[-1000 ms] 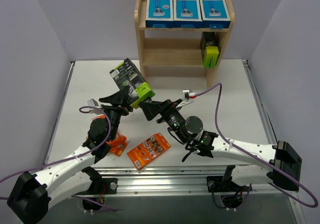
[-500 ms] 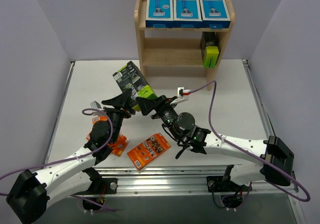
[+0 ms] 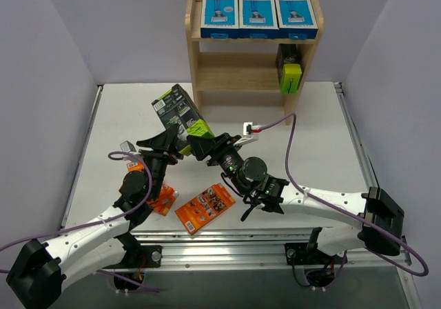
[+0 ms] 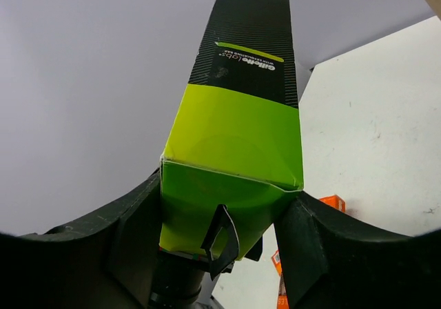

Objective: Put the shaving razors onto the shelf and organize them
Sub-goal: Pass the shaving razor from the left arm to the right

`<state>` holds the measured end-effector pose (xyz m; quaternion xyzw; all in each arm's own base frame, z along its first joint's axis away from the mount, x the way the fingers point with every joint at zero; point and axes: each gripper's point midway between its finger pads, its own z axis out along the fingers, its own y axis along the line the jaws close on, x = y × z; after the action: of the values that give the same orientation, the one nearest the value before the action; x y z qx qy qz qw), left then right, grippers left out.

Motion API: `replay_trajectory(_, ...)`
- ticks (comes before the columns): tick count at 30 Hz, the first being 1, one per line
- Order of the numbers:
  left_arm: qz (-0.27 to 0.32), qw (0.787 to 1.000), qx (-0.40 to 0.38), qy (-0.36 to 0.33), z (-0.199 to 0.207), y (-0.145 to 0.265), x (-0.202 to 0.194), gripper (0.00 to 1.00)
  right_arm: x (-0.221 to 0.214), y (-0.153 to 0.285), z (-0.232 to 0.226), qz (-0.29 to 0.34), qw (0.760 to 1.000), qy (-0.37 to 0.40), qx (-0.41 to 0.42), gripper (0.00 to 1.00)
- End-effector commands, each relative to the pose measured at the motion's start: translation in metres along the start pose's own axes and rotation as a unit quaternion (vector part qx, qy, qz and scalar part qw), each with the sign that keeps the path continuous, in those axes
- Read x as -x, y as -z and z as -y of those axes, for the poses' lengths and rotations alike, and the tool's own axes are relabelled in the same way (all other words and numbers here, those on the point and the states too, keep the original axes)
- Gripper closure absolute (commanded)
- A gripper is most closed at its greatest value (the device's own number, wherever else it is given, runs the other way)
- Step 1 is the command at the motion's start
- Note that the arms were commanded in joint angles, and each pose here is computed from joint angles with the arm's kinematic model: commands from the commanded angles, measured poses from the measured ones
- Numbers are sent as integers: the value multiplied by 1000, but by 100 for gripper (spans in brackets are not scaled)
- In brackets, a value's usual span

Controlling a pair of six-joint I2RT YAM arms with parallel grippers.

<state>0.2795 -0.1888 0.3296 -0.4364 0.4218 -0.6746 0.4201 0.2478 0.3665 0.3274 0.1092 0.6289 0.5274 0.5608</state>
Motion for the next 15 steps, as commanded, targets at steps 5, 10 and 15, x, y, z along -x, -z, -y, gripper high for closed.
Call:
replay_trajectory(5,-24,997,-43,-63,30,12,-7,84,33,0,-19,50,999,-16,11,100)
replay_trajectory(10,-20,996,-40,-81,21,18,0,55,37,6,-11,53,999,-9,1,100)
replay_trajectory(15,-22,993,4,-117,1,26,7,35,44,14,-4,59,998,-1,-13,100)
